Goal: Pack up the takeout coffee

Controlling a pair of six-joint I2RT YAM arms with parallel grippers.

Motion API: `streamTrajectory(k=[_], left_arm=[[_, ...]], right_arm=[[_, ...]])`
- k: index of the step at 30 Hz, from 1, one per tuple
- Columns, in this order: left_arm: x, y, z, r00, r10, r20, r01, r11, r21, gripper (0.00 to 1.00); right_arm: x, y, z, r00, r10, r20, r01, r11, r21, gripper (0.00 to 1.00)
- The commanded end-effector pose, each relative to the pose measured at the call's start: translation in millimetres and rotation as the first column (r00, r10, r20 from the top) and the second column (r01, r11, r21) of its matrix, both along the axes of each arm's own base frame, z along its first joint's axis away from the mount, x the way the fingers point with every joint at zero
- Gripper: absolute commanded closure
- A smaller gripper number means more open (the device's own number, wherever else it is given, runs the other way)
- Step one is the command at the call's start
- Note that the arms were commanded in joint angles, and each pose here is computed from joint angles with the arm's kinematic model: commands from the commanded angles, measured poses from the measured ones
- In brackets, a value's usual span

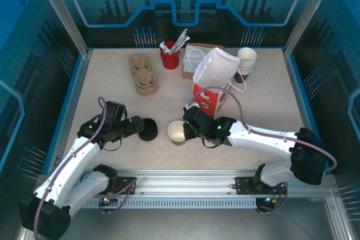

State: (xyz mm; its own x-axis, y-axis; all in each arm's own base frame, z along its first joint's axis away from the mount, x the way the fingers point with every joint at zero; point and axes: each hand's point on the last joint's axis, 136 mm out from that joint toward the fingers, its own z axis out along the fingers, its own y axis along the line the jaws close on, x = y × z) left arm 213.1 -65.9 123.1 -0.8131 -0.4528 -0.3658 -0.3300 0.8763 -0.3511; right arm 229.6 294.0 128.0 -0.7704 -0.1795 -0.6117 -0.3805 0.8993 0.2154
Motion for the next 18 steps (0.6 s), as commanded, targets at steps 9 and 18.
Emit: streamTrajectory(k=[9,18], left_arm=[[5.4,-1.9,-9.0,1.0,-0.003,-0.018,0.003,1.0,0.015,0.14],[9.6,1.3,-10.7,0.999,0.011,-0.036,-0.009,0.999,0.048,0.21]], right_arm=[[21.3,10.1,6.9,0.999,-0.012,0.031,0.013,0.999,-0.036,1.0],[32.0,13.4,-5.2,0.999,-0.038,-0.01,0.038,0.998,-0.053,0.98]])
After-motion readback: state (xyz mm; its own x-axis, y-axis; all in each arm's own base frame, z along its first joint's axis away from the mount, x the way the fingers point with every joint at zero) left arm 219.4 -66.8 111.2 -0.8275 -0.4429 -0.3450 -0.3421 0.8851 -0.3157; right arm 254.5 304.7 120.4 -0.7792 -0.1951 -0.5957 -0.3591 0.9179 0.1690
